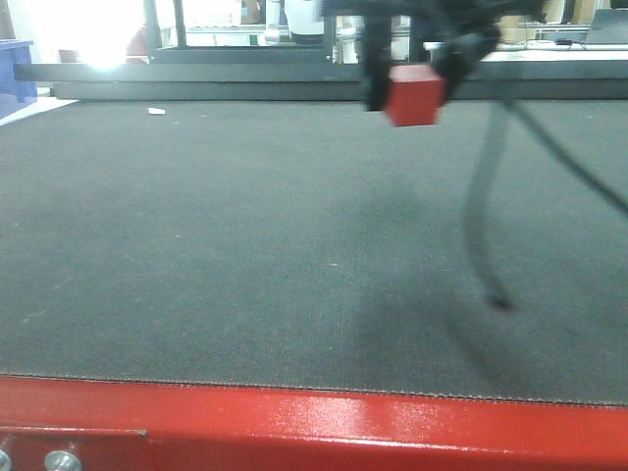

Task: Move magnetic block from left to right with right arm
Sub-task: 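Lift the red cube with the right gripper and raise it clear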

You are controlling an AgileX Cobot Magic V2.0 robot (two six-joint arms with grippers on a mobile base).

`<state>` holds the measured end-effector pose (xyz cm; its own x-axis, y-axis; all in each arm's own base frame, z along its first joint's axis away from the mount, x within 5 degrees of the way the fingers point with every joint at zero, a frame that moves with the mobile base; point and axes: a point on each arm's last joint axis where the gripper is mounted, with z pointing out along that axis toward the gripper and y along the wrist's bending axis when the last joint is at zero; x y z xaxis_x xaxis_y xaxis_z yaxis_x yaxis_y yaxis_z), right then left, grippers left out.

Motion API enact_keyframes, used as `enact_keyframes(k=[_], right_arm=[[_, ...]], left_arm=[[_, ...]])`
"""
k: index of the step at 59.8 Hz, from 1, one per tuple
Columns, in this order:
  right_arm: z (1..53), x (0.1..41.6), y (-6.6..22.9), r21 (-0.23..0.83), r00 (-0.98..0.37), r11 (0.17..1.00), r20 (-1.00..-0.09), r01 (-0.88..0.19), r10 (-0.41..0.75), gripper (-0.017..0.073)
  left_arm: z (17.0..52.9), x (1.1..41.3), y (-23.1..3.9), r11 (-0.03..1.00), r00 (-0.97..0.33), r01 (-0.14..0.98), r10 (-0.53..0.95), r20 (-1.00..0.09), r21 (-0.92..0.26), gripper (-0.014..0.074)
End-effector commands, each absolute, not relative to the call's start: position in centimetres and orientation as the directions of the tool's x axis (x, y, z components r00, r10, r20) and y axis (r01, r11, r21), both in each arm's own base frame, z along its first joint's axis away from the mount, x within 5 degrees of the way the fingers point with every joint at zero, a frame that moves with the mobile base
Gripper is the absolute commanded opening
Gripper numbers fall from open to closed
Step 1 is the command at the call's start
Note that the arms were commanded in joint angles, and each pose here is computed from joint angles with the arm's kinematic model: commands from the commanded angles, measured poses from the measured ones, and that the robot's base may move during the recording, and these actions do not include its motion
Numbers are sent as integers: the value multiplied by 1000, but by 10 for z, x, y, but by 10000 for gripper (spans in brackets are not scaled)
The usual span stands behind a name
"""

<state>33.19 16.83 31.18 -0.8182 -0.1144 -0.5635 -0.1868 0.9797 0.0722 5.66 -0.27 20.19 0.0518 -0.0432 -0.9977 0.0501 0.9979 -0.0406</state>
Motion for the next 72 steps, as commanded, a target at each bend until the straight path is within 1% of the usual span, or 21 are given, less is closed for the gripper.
enact_keyframes(k=[1, 8, 13, 24, 36, 46, 52, 63, 72], right_arm=[[344, 311, 141, 77, -710, 972, -696, -221, -106, 160], [341, 286, 104, 60, -683, 981, -726, -185, -85, 160], [338, 266, 82, 47, -674, 986, -736, -157, -72, 160], [329, 215, 45, 6, -642, 993, -764, -119, -73, 160], [330, 154, 29, 19, -552, 993, -832, -118, -49, 160], [335, 108, 18, 38, -423, 992, -906, -124, -18, 160], [343, 81, 11, 50, -323, 990, -947, -128, 6, 160], [356, 44, 1, 48, -140, 990, -990, -132, 29, 160], [359, 25, -4, 50, -58, 990, -997, -132, 42, 160]], left_arm=[[208, 55, -3, 997, 147, 59, -55, -988, -47, -116], [208, 55, -3, 997, 147, 59, -55, -988, -47, -116], [208, 55, -3, 997, 147, 59, -55, -988, -47, -116], [208, 55, -3, 997, 147, 59, -55, -988, -47, -116], [208, 55, -3, 997, 147, 59, -55, -988, -47, -116], [208, 55, -3, 997, 147, 59, -55, -988, -47, -116], [208, 55, -3, 997, 147, 59, -55, -988, -47, -116], [208, 55, -3, 997, 147, 59, -55, -988, -47, -116], [208, 55, -3, 997, 147, 59, -55, -988, -47, -116]])
